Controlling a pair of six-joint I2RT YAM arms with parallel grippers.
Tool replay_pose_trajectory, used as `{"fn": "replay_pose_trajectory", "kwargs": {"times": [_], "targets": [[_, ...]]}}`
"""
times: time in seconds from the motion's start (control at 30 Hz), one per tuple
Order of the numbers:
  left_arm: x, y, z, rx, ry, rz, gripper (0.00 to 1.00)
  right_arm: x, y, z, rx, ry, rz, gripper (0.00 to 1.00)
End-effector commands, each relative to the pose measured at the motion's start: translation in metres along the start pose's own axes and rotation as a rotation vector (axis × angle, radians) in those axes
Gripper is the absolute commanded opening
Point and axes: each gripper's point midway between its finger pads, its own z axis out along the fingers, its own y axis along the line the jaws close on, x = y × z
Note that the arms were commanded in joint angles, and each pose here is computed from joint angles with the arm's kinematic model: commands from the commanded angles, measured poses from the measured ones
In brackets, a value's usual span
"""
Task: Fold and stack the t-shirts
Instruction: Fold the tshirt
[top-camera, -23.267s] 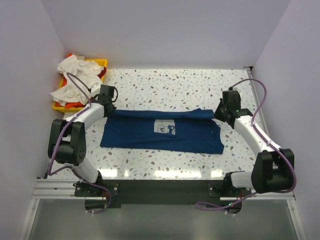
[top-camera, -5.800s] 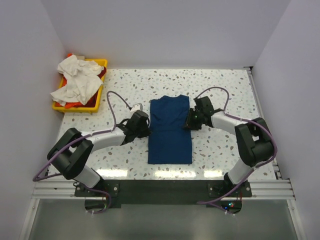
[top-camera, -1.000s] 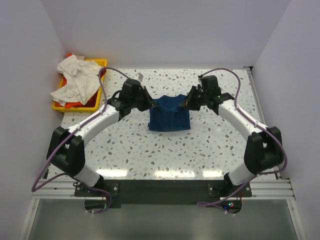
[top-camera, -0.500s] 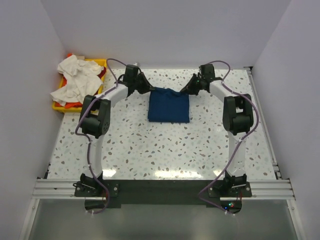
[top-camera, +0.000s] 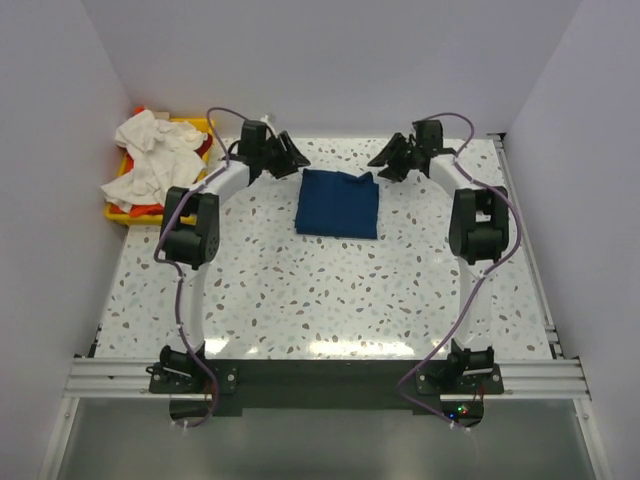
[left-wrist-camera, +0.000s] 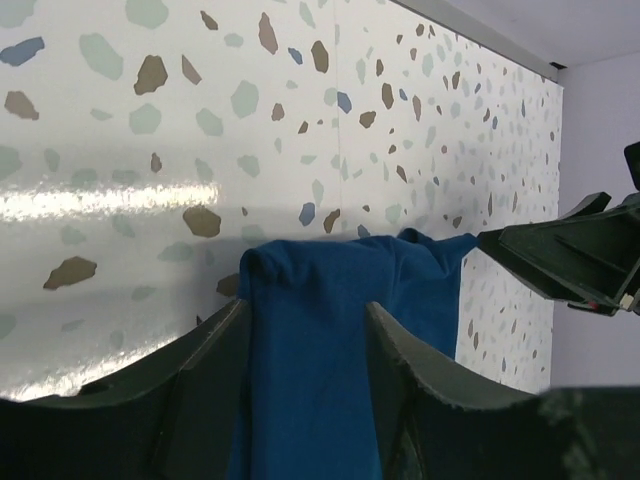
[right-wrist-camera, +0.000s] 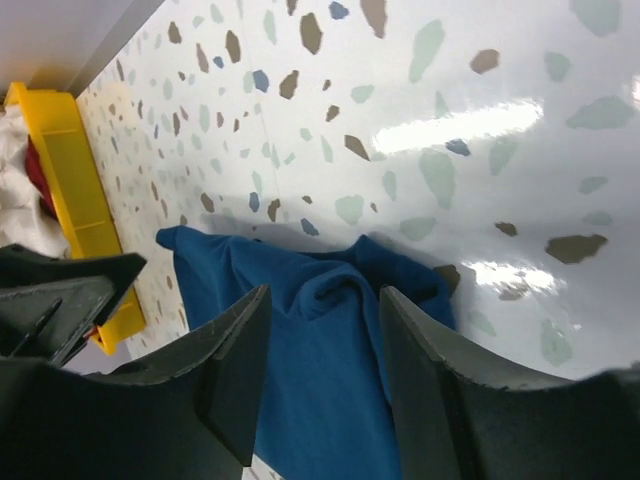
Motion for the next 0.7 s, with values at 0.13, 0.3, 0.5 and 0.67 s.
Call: {"fn": "replay_pose_trajectory", "kwargs": {"times": [0.13,0.3,0.5,0.67], "targets": [[-0.008,-0.037,-0.038,0.014,-0.086,0.092,0.36,0.011,0.048,-0.039,0.000,-0.073,-0.193,0.43],[0.017,-0.033,-0.017,-0.014,-0.039,0.110,0.14,0.042,0.052,-0.016,0.001,-0.009,-0.250,0.34],[0.022,-0.023,0.005,-0.003,-0.020,0.121,0.04,0.047,0.043,0.013,-0.029,0.044,-0.266,0.29],[0.012,-0.011,0.026,-0.010,-0.030,0.134,0.06,0.027,0.016,0.035,0.010,0.034,-0.219,0.28]]}}
